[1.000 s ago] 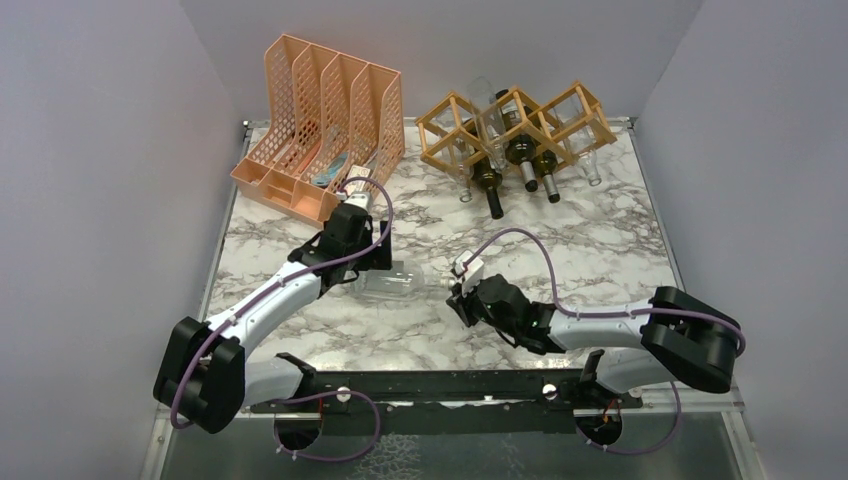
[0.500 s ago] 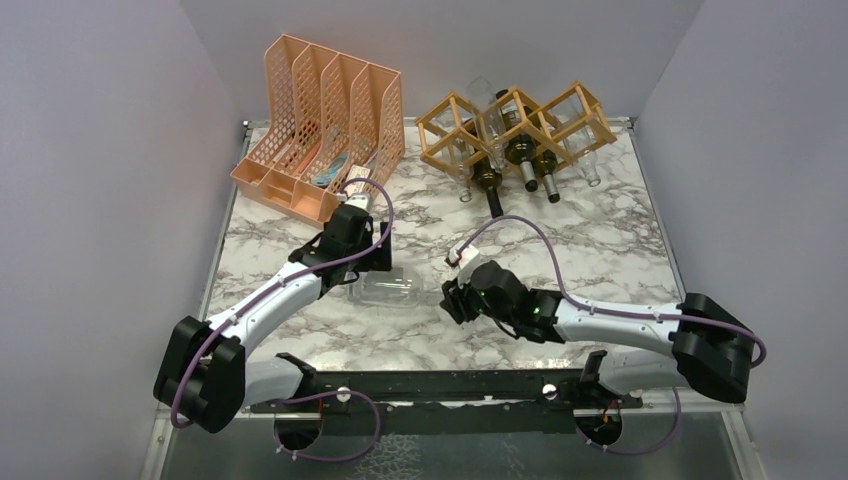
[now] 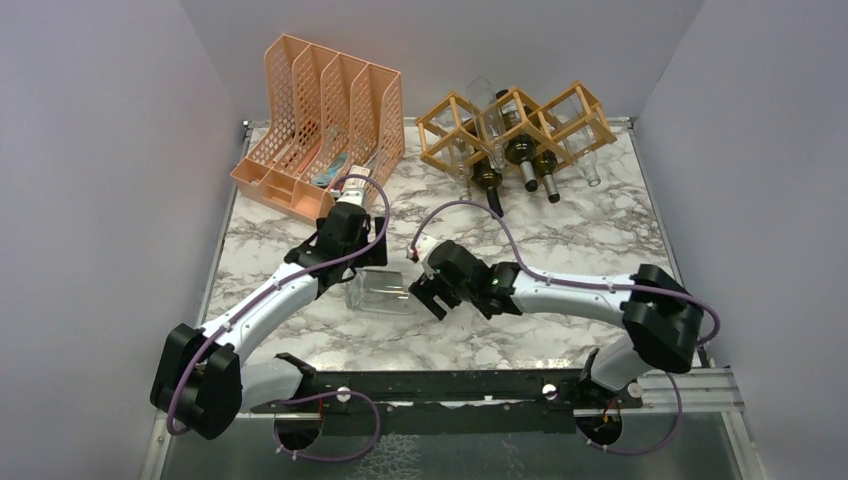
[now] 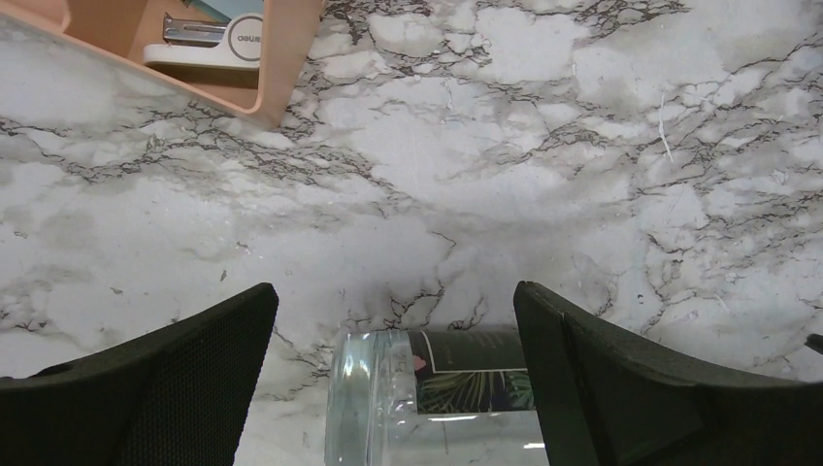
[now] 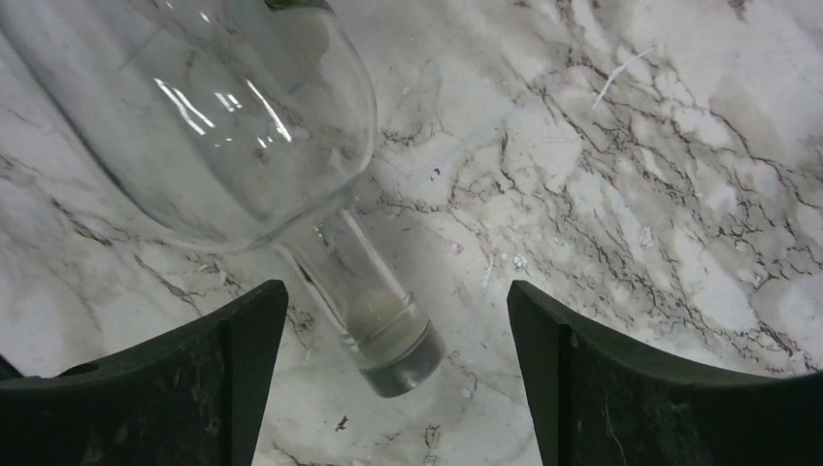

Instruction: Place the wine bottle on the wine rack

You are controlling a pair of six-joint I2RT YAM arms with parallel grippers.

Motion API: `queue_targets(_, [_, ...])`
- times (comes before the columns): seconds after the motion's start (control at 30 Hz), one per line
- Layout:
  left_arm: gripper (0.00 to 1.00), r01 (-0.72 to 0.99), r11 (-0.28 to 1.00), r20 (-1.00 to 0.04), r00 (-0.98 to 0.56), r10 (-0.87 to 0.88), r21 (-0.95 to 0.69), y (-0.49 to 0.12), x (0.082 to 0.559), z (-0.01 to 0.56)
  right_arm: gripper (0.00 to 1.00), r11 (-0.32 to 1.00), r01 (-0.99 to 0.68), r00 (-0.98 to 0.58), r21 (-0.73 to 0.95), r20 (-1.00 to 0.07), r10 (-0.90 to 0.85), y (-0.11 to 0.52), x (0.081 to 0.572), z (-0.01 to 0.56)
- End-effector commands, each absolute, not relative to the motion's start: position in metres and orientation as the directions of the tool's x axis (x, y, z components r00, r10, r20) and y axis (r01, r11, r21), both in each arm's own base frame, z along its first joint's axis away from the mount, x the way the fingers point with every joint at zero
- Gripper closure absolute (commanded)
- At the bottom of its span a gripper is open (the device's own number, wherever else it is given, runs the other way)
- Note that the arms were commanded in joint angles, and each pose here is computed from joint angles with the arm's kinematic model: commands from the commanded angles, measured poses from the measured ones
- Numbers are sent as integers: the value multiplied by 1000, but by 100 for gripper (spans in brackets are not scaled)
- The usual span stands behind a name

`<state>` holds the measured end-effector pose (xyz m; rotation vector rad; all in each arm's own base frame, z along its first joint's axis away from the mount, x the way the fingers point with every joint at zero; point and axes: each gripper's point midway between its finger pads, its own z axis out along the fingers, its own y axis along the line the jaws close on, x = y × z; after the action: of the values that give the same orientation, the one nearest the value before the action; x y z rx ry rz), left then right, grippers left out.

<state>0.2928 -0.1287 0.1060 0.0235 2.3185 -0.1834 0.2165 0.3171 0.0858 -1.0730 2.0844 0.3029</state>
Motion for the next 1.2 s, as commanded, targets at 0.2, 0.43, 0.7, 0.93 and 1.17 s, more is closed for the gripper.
queue_targets(0.2, [1, 66, 991, -775, -630, -47, -114, -125, 302, 134, 28, 443, -892, -310, -94, -586, -749, 328, 204, 50])
queue_targets(0.43, [1, -25, 996, -805, -587, -87, -90, -106, 303, 145, 63, 412, -911, -330, -30, -548, -769, 336, 195, 32])
queue_targets(0.7, [1, -161, 978, -848, -492, -198, -134, -82, 295, 160, 52, 409, -912, -356, 21, -535, -766, 345, 190, 23])
queue_targets(0.93, [1, -155, 979, -851, -490, -190, -130, -82, 294, 164, 47, 402, -915, -360, 42, -535, -765, 358, 193, 12])
queue_targets(1.17, [1, -146, 981, -847, -498, -185, -128, -84, 295, 162, 61, 395, -917, -363, 60, -538, -761, 359, 190, 4])
